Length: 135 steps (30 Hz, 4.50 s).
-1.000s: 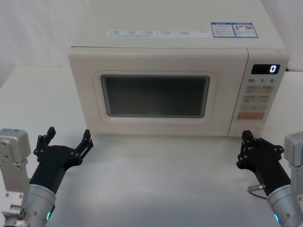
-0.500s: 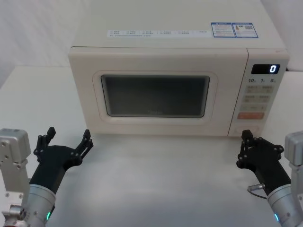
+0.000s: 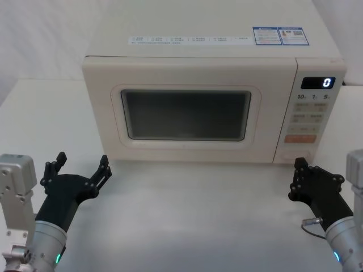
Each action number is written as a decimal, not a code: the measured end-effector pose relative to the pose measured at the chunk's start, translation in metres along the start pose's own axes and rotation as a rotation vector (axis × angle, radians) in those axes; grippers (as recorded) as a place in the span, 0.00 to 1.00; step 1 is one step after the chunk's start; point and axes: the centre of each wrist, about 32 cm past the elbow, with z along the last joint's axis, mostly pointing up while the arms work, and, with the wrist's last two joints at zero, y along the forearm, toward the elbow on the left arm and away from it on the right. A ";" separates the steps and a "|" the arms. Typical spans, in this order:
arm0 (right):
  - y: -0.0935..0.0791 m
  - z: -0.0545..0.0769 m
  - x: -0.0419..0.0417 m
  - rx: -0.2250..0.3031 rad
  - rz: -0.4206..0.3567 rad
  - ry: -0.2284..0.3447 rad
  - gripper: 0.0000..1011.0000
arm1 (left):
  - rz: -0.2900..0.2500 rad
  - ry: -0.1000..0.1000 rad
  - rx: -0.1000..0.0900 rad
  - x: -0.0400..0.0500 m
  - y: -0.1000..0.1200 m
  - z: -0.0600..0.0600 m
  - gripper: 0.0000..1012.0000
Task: Press the button to open the microwave door with one hand; close the microwave door with the other hand.
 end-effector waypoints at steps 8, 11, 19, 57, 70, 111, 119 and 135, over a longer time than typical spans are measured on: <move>0.010 0.007 0.0040 -0.058 0.014 -0.008 0.00 | 0.000 0.000 0.000 0.0000 0.000 0.000 0.99; 0.016 0.006 0.0068 -0.076 0.015 -0.006 0.00 | 0.000 0.000 0.000 0.0000 0.000 0.000 0.99; 0.025 -0.003 0.0160 -0.120 0.005 0.032 0.00 | 0.000 0.000 0.000 0.0000 0.000 0.000 0.99; 0.057 -0.015 0.0231 -0.146 -0.009 0.065 0.00 | 0.000 0.000 0.000 0.0000 0.000 0.000 0.99; 0.066 -0.018 0.0223 -0.135 -0.019 0.075 0.00 | 0.000 0.000 0.000 0.0000 0.000 0.000 0.99; 0.091 -0.024 0.0289 -0.119 -0.050 0.086 0.00 | 0.000 0.000 0.000 0.0000 0.000 0.000 0.99; 0.095 -0.024 0.0316 -0.116 -0.049 0.086 0.00 | 0.000 0.000 0.000 0.0000 0.000 0.000 0.99; 0.093 -0.023 0.0361 -0.111 -0.050 0.077 0.00 | 0.000 0.000 0.000 0.0000 0.000 0.000 0.99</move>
